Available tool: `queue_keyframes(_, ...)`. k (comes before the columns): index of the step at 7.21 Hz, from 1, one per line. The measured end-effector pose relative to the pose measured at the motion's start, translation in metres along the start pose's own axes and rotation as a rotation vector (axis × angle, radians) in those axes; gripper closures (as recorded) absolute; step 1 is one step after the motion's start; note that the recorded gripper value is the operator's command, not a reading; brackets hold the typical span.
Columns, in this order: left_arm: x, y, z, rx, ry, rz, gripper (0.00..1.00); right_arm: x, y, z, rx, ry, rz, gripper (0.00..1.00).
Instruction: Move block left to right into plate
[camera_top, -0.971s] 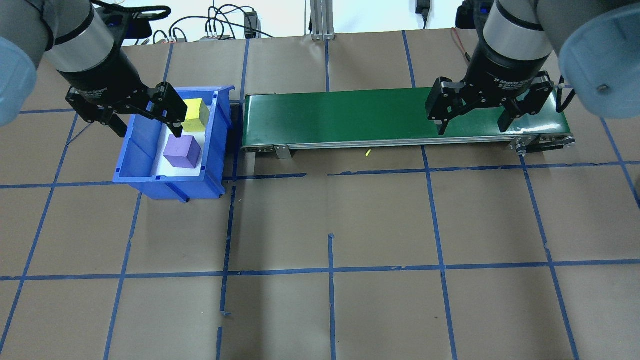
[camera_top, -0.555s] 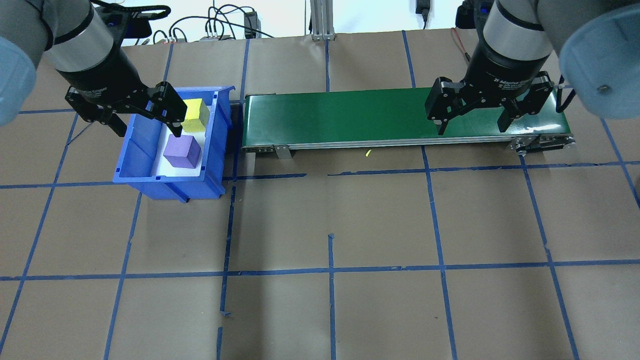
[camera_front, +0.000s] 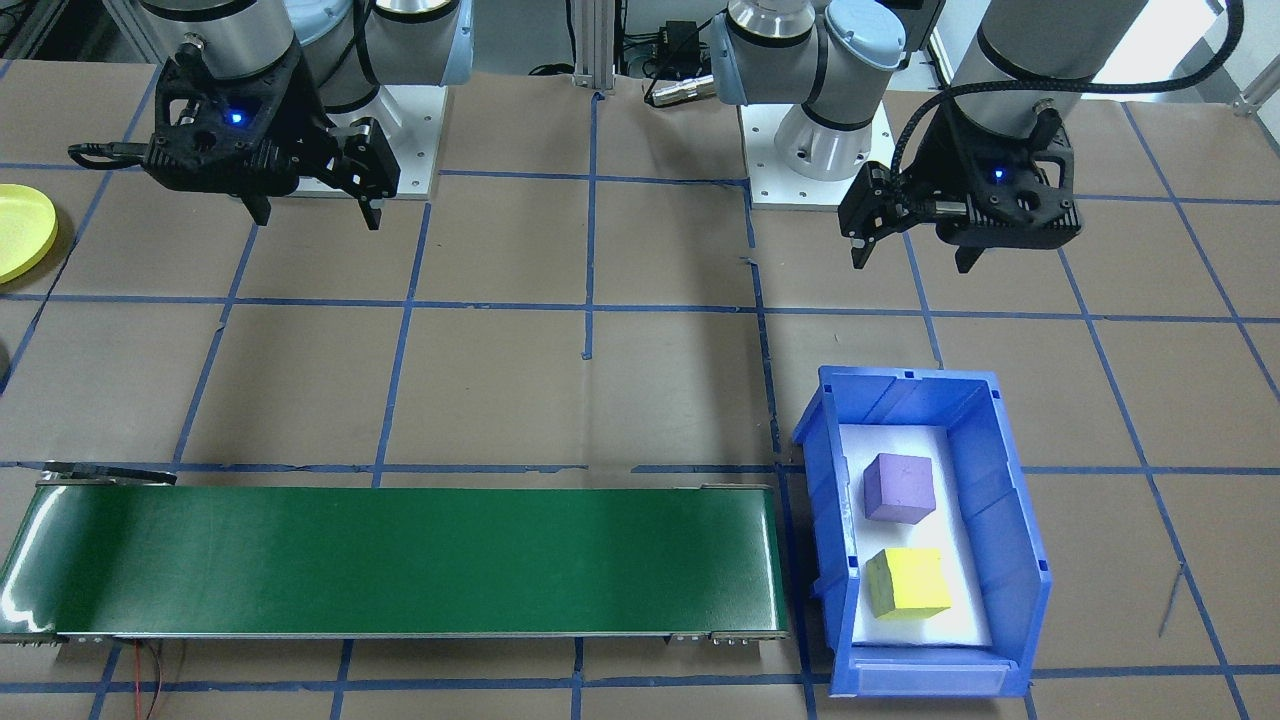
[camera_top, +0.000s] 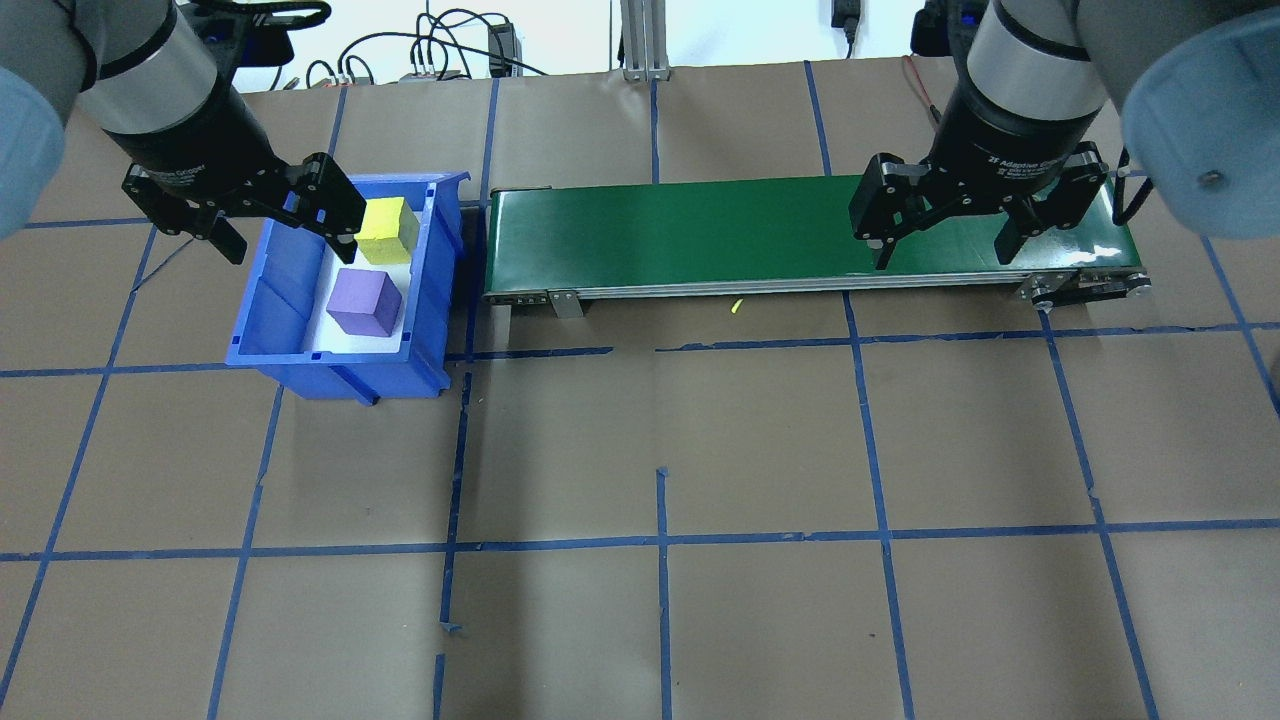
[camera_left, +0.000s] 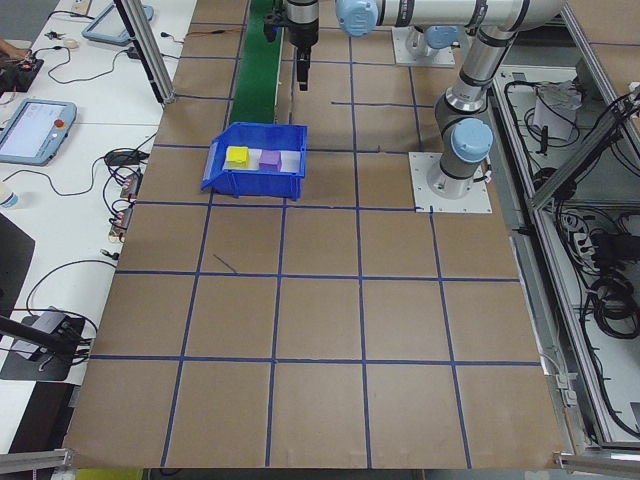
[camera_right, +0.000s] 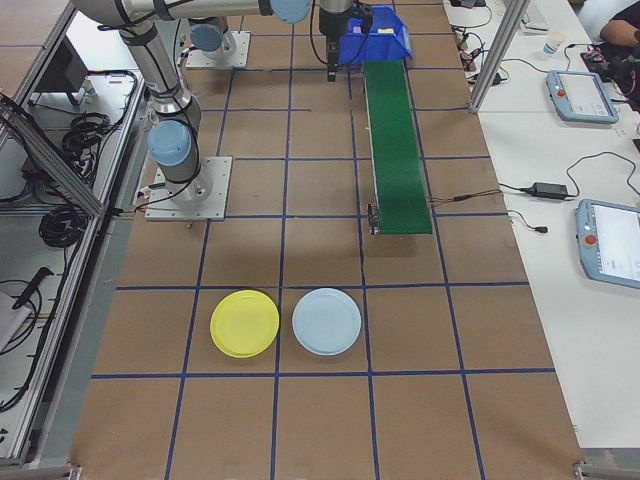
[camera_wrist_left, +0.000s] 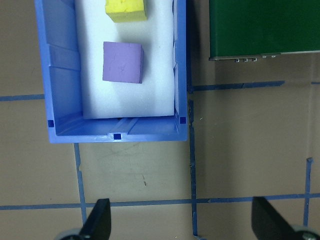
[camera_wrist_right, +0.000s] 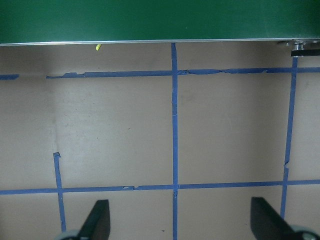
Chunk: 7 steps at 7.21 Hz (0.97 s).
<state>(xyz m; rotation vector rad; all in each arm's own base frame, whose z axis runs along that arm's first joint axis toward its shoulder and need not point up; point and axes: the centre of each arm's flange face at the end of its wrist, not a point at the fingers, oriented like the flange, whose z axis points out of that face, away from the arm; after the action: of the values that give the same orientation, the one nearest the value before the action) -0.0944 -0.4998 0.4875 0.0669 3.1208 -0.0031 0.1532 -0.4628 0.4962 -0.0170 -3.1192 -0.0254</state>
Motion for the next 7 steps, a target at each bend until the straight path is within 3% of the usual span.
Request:
queue_keyframes(2,-0.013,-0.039,0.024,0.027,-0.005,0.005,0.0,0.001,0.0,0.0,-0.001,0.007,0.001,0.0)
queue_keyframes(4,-0.039,-0.079,0.057,0.024,-0.009,-0.006,0.0,0.002,0.0,-0.001,-0.002,0.013,0.0,0.0)
queue_keyframes(7,-0.085,-0.109,0.109,0.021,-0.01,-0.038,0.0,0.002,0.001,0.0,-0.002,0.007,0.001,0.0)
